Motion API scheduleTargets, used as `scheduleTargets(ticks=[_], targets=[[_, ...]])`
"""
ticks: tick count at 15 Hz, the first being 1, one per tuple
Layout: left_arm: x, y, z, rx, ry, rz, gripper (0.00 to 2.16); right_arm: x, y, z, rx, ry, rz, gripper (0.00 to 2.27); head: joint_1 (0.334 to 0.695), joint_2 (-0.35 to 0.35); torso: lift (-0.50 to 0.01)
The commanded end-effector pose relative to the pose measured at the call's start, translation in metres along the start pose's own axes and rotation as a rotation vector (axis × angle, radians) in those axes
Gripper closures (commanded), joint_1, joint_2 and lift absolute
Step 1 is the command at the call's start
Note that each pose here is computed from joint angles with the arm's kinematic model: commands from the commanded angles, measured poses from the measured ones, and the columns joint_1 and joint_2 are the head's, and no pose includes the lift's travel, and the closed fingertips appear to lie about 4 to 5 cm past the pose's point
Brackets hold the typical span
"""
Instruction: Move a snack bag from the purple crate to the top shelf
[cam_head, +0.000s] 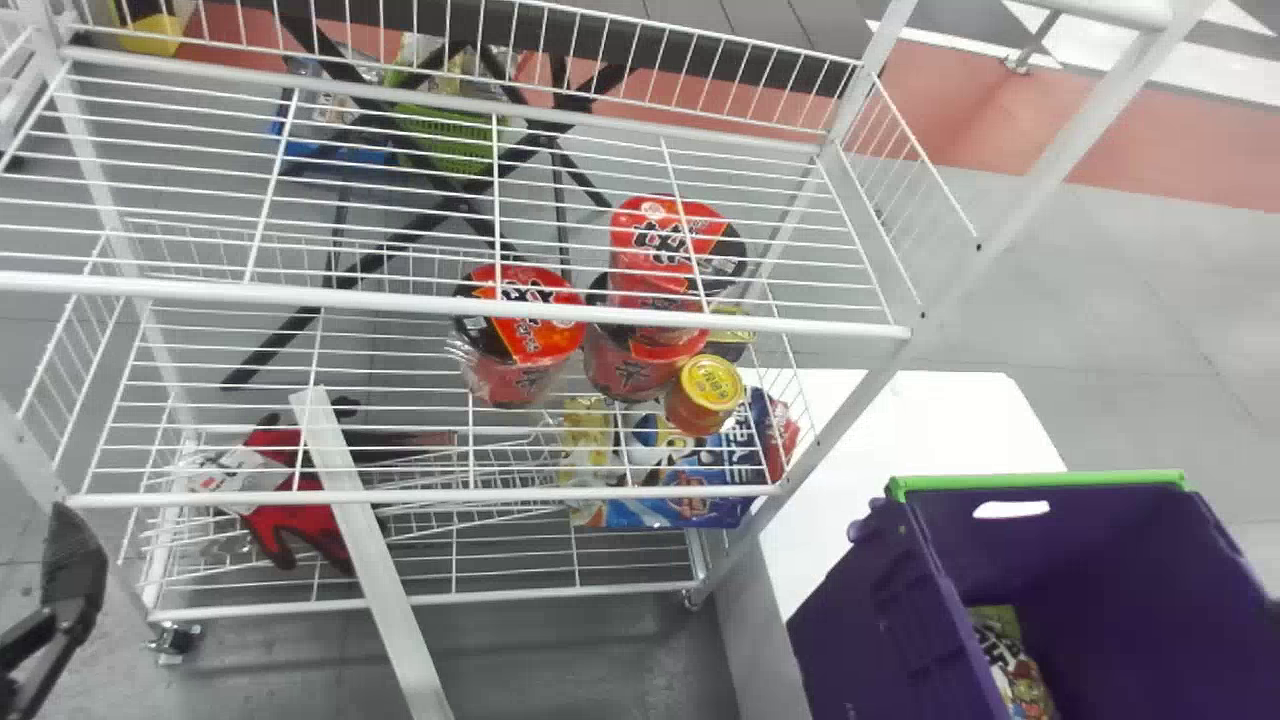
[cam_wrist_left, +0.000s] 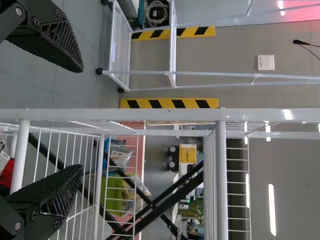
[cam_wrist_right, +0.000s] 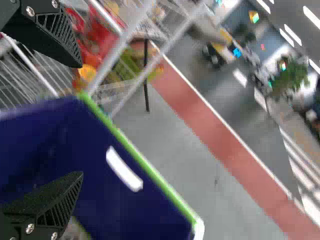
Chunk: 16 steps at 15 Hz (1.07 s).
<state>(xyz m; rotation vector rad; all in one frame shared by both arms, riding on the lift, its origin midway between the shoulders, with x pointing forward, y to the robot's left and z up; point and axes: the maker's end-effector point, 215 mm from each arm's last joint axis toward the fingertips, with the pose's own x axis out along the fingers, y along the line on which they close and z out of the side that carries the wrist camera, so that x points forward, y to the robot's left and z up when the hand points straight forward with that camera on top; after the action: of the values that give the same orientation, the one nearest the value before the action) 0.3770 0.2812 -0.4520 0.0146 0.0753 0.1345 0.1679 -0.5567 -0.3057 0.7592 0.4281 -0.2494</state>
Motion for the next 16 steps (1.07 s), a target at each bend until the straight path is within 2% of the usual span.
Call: scheduleTargets(ticks=[1,5,7,12,16], targets=[[-0.001,-0.001,-0.002,0.000,0.004,-0.001,0.15,-0.002,-0.058,-0.023,0.074,0.077,-0.126,0.03,0.695,-0.350,-0.452],[-0.003,-0.005,-0.001,-0.003,0.001,-0.004,0.15,0.015,-0.126,-0.069,0.112,0.282,-0.288,0.03,0.695,-0.350,-0.452],[-0.004,-0.005,-0.001,-0.003,0.000,-0.006,0.15,0.027,-0.148,-0.072,0.138,0.345,-0.314,0.04,0.695,-0.350,-0.452],[-0.004,-0.005,-0.001,-0.005,-0.001,-0.003,0.15,0.036,-0.194,-0.103,0.070,0.573,-0.478,0.09,0.695,-0.350,-0.452],[-0.005,-0.004,0.001,-0.010,-0.015,0.007,0.15,0.026,-0.215,-0.159,0.018,0.770,-0.576,0.11,0.695,-0.350,-0.452]])
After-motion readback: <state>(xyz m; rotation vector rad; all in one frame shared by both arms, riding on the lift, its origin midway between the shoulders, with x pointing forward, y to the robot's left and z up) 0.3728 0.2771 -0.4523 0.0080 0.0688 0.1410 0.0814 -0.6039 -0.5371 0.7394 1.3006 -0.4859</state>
